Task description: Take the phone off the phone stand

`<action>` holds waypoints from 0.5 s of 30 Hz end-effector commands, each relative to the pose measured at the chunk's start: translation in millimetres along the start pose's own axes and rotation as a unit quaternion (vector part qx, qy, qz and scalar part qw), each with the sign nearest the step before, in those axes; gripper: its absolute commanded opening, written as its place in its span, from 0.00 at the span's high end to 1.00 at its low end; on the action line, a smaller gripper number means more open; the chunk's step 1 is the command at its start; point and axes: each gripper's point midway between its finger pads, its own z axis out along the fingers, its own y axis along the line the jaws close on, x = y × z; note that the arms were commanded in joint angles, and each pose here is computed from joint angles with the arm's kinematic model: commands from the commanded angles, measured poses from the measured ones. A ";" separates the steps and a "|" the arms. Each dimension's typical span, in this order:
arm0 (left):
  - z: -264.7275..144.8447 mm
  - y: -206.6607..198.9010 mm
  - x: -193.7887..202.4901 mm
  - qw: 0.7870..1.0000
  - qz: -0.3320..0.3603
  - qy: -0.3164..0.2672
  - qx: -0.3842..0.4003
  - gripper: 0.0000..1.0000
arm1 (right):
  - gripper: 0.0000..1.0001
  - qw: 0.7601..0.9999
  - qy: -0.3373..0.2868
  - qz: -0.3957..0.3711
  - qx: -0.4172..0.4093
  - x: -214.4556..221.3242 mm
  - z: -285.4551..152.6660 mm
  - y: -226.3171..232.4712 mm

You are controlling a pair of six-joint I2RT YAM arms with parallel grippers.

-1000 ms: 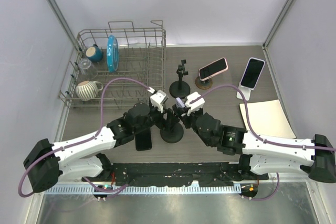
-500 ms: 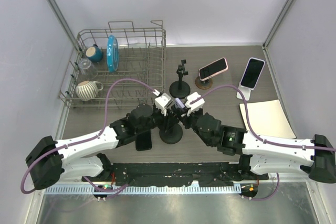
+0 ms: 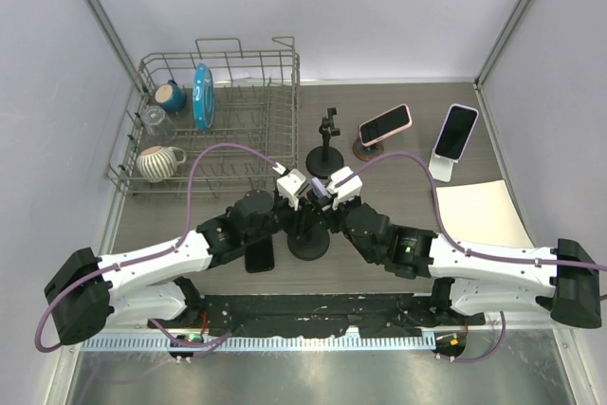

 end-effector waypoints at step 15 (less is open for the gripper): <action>-1.7 47.7 -21.4 0.985 -0.047 -0.049 -0.157 1.00 | 0.99 1.000 0.029 -0.008 0.003 -5.0 -5.4 -4.0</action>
